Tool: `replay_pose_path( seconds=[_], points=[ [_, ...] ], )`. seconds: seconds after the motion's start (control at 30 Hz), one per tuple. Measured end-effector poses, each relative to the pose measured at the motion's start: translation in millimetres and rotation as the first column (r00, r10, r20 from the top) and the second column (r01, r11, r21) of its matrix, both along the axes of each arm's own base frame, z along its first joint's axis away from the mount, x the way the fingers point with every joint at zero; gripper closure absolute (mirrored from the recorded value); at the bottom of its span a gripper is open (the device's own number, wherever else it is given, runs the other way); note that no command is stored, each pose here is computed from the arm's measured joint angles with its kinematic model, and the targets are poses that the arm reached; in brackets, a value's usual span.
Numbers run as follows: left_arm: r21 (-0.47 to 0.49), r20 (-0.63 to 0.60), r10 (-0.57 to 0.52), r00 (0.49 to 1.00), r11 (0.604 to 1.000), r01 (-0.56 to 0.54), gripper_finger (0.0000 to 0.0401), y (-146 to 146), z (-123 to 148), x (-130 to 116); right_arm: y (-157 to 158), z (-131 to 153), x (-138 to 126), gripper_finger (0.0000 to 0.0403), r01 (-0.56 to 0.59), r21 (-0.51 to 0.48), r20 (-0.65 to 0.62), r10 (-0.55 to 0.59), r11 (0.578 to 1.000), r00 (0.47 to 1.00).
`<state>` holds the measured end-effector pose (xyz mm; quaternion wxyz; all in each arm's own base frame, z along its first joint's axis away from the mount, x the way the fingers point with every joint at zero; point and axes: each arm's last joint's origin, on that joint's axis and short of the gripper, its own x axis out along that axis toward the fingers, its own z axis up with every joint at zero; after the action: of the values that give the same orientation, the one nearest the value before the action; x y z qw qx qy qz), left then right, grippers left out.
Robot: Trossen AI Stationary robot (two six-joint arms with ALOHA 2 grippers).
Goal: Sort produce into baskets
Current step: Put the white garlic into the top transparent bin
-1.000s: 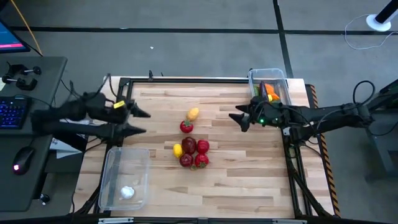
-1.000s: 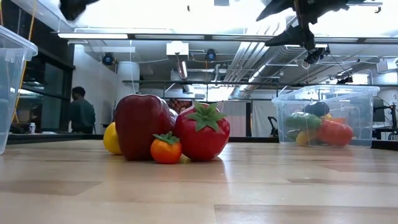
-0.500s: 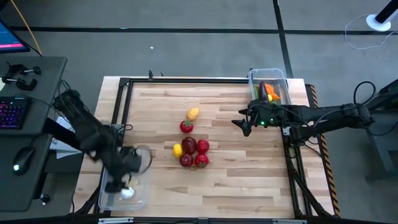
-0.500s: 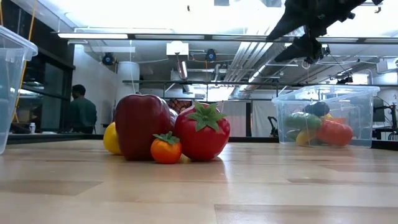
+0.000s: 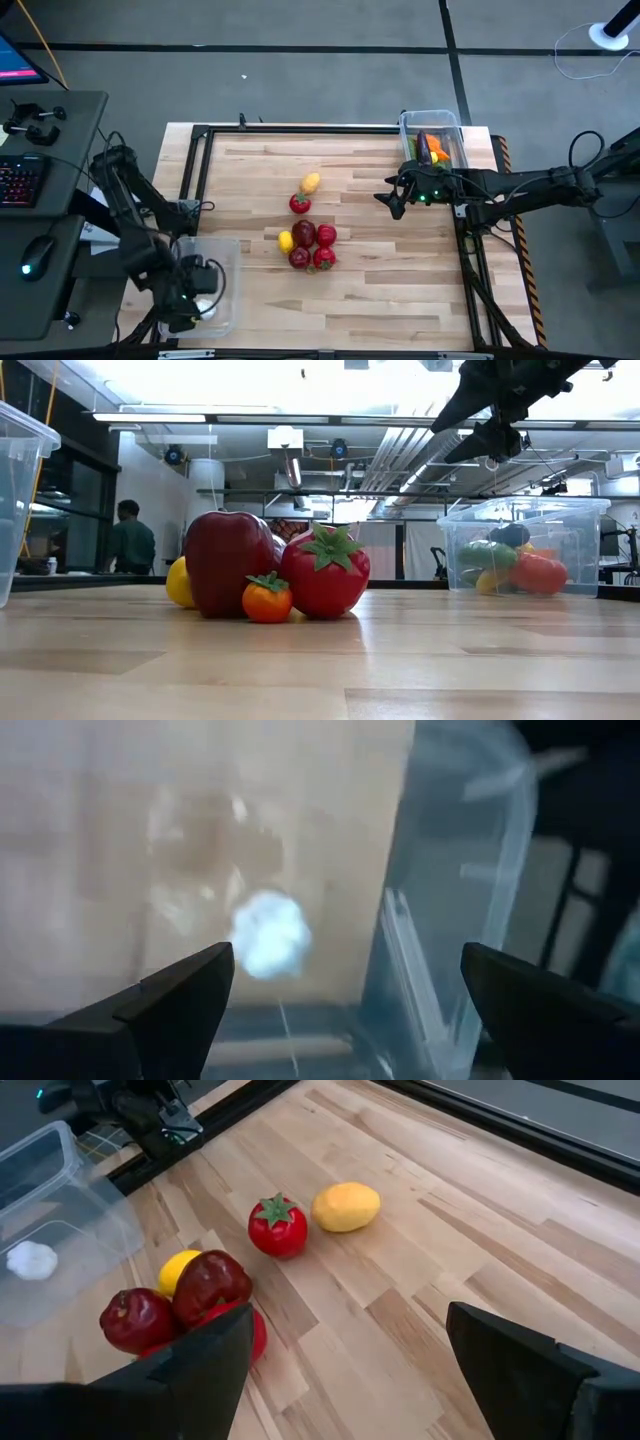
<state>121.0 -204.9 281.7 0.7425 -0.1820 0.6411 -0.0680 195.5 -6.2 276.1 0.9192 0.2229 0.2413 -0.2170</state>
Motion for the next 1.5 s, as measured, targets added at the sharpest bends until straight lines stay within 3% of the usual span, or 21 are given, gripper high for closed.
replay_pose_path(
  seconds=[0.1,0.37,0.67,1.1,1.27,1.5],
  points=[
    [-0.025,-0.046,-0.017,0.999,1.0,0.015,0.0023,-0.2,-18.3,-2.5,0.0,0.1,0.1,0.0079,0.0,0.0,0.001,0.0,1.0,1.0],
    [0.029,-0.086,0.025,0.996,0.999,-0.022,0.0023,12.5,-52.0,-2.6,0.0,1.2,0.8,0.0079,0.001,0.001,0.013,-0.001,1.0,1.0],
    [-0.12,-0.123,-0.001,0.992,0.993,-0.014,0.0023,9.2,-80.8,-2.1,0.0,1.3,0.8,0.0079,0.001,0.003,0.015,-0.001,1.0,1.0],
    [-0.12,-0.151,0.028,0.988,0.992,-0.046,0.0023,10.0,-83.1,-3.2,0.1,1.4,0.9,0.0079,-0.001,0.004,0.016,0.001,1.0,1.0],
    [-0.078,-0.185,0.06,0.981,0.994,-0.076,0.0023,13.6,-84.9,-5.4,0.1,1.4,0.9,0.0079,0.002,0.01,0.018,-0.003,1.0,1.0],
    [-0.07,-0.149,-0.023,0.989,0.997,0.013,0.0023,14.1,-85.2,-5.8,0.1,1.4,0.9,0.0079,0.003,0.011,0.018,-0.003,1.0,1.0]
  ],
)
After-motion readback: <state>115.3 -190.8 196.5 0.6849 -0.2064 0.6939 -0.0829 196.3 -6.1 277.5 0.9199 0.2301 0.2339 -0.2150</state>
